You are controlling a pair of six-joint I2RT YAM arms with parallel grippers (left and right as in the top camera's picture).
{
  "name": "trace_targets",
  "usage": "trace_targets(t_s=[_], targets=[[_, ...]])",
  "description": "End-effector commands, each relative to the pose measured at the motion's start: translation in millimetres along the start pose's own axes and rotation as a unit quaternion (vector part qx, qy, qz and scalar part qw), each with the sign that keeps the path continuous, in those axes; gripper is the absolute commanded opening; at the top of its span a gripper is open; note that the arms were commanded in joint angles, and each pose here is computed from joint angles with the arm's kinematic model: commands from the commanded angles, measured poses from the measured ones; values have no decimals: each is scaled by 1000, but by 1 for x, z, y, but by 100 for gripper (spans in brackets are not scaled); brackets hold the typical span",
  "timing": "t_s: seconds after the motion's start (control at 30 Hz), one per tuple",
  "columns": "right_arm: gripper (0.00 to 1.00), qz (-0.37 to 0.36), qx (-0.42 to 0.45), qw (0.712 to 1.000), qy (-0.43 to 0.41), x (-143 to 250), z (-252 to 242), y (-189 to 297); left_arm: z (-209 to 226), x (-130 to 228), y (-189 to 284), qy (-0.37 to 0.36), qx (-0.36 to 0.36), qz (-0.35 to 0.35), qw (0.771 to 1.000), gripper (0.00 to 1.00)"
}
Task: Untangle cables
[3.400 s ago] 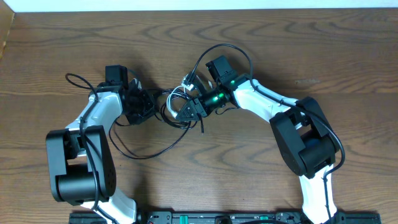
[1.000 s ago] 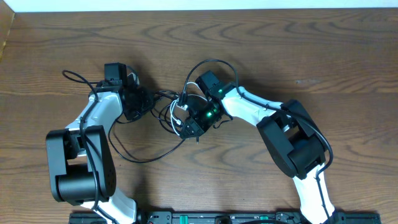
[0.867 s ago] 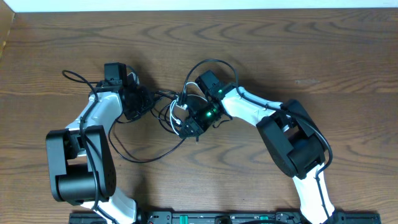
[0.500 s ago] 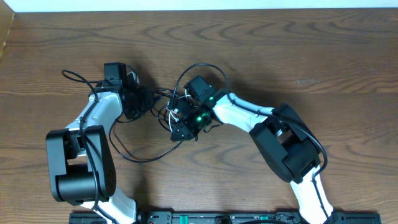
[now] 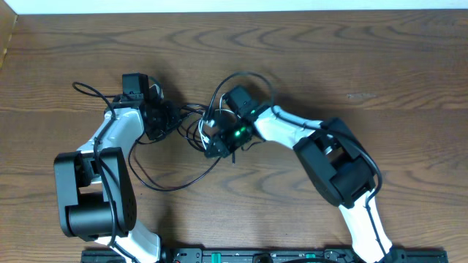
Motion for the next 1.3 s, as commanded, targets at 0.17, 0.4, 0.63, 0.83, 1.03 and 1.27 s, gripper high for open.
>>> trace_targets(t_s=[0.17, 0.4, 0.63, 0.83, 1.03, 1.27], targets=[[1, -132, -103, 975, 148, -37, 114, 131, 7, -1, -2, -2, -34, -2, 999, 8], [1, -199, -134, 935, 260, -27, 173, 197, 7, -1, -2, -2, -34, -1, 999, 8], [1, -293, -118, 878, 359, -19, 212, 261, 8, -1, -2, -2, -34, 0, 999, 8], [1, -370, -106, 822, 419, -10, 237, 316, 10, -1, -1, -2, -46, -2, 999, 8], [1, -427, -84, 778, 453, 6, 253, 359, 18, 0, 0, 1, -94, -5, 996, 8], [11, -432, -35, 843, 319, -6, 210, 354, 18, 0, 0, 1, -94, -5, 996, 8]])
Point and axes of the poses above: each gripper's point midway between its finger pads, its own y axis back along the fingers, its own z axis along the line the jaws close on, x = y × z, the point moved 9 cm from there along y, back along the fingers, and after that the axes turned 10 degrees about -y, right-handed, at the moved point
